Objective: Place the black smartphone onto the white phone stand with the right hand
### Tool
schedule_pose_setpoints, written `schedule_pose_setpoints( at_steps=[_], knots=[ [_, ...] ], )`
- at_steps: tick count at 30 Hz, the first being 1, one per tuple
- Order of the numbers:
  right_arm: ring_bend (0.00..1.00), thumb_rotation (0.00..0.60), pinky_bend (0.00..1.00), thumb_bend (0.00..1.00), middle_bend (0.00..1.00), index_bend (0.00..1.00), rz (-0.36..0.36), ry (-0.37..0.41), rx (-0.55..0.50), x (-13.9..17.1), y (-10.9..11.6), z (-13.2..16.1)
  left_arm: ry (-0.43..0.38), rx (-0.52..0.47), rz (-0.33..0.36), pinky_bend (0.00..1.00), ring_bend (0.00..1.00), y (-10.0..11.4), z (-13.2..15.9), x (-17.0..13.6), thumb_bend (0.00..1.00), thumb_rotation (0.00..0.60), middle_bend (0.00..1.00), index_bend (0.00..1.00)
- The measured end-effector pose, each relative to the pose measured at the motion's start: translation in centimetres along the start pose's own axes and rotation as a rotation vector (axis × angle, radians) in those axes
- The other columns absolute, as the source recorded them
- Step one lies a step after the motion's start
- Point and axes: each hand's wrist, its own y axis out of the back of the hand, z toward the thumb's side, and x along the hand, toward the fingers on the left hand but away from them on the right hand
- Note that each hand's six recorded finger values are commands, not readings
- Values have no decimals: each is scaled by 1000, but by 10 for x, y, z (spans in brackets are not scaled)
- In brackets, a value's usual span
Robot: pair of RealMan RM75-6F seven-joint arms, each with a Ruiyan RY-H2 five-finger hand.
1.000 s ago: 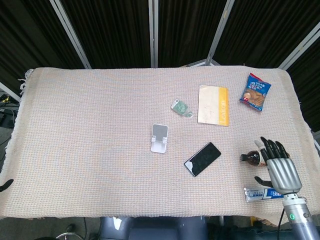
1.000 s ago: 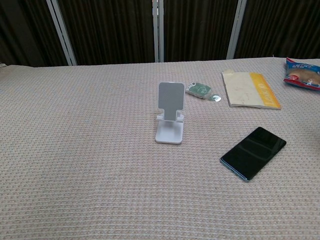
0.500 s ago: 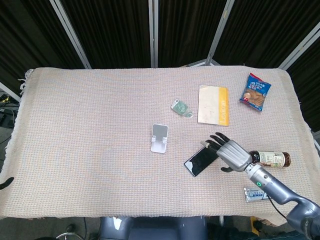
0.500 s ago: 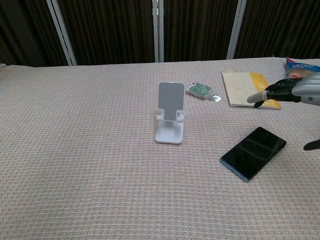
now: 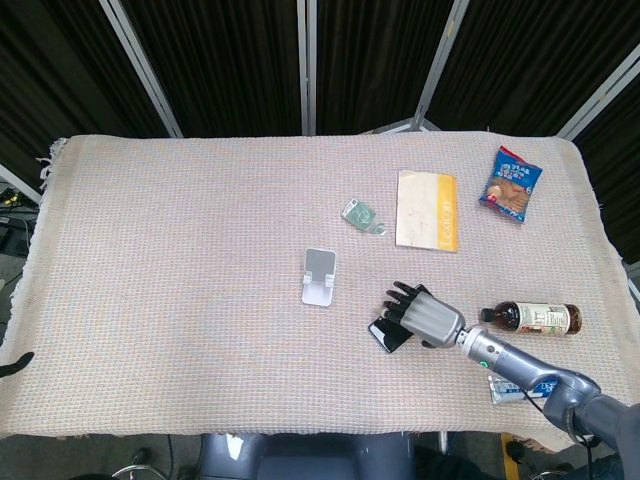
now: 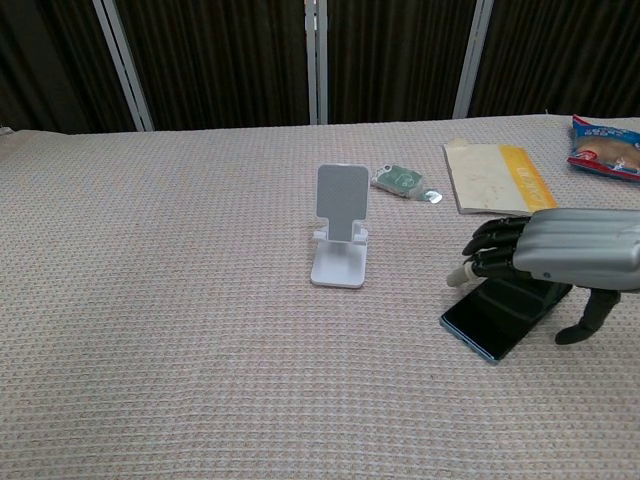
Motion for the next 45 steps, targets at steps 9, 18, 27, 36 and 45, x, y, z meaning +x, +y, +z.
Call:
schedule_pose_setpoints(
  at_steps=[9,18,27,36,45],
  knots=[
    [166,600,110,0,198,174,-16,0,107,-5,-6,-4,4,2,-2,0,0,-1,0,0,0,600,0,0],
    [328,600,213,39,403,373,-8,8,149,-13,-15,-4,10,2,-1,0,0,-1,-1,-1,0,600,0,0],
    [429,600,274,146,512,468,-60,23,193,-13,-9,-5,14,2,-8,0,0,-2,-1,1,0,600,0,0],
    [433,600,280,151,516,468,-242,29,342,2,36,-14,8,-17,-13,0,0,-1,-2,3,0,600,0,0],
    [435,600,281,151,515,468,-378,20,499,-12,104,-9,-3,-39,-22,0,0,1,-3,4,0,600,0,0]
  ],
)
